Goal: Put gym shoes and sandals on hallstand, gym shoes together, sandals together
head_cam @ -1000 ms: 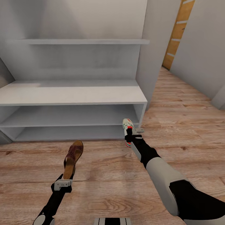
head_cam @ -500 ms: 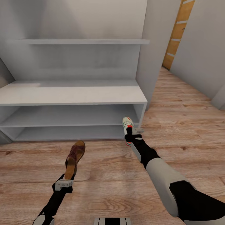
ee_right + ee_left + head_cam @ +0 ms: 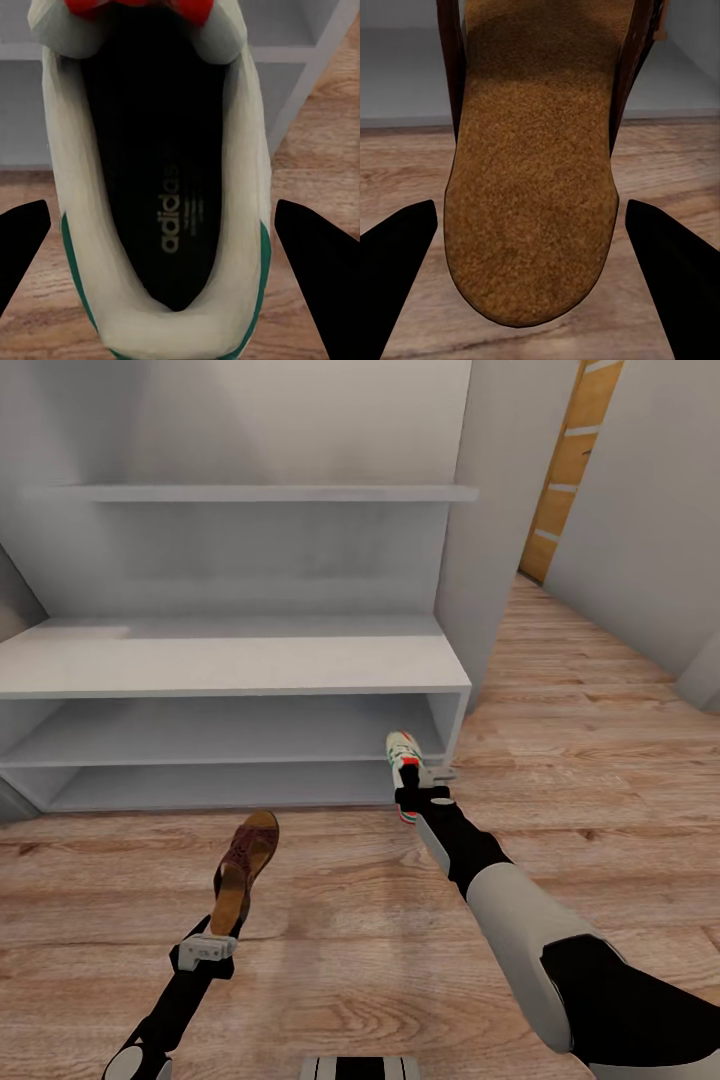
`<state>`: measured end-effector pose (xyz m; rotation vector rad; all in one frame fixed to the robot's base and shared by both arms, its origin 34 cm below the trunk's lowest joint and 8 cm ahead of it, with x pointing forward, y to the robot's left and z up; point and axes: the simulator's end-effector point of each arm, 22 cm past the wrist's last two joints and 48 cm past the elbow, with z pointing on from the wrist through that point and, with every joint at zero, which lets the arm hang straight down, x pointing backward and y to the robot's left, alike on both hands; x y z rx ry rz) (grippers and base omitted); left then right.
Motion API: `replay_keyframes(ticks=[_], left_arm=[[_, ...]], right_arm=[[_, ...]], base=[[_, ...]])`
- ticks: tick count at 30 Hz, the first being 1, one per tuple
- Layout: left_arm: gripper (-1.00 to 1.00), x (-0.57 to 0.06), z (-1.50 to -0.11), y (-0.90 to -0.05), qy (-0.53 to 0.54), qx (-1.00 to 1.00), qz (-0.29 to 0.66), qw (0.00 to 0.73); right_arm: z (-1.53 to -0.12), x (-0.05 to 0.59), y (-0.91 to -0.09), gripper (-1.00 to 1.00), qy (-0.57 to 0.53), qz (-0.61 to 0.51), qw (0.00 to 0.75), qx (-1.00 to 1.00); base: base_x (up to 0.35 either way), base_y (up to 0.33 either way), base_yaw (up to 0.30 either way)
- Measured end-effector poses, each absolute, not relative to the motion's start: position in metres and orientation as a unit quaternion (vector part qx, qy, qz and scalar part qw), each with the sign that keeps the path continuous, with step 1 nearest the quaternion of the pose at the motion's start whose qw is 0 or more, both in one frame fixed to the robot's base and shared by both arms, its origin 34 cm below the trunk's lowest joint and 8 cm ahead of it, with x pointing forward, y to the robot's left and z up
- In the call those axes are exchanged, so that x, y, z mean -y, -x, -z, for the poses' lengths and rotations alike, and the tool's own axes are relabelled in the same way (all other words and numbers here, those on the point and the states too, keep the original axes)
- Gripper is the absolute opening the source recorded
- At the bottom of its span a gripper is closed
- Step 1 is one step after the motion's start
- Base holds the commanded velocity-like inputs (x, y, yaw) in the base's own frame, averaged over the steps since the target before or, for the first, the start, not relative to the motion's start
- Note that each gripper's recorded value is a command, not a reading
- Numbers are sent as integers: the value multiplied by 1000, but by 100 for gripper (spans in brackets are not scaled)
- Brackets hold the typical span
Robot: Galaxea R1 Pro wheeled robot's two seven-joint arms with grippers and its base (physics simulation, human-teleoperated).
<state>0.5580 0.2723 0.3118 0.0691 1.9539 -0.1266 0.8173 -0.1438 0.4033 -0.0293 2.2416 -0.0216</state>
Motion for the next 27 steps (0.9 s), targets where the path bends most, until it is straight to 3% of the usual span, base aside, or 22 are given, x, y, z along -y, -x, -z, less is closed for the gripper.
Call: replay_keyframes(ticks=[12,27], left_arm=[[-100,-263,-312,-556,-42,-827,72,556],[-100,-260,-312,-555,-48,-827,79,555]], right_arm=[[-401,142,-815,-100,16,8,427,-904],[-398,142,-813,-100,17,8,424,-906]], base=[[9,4,0],[163,79,0]])
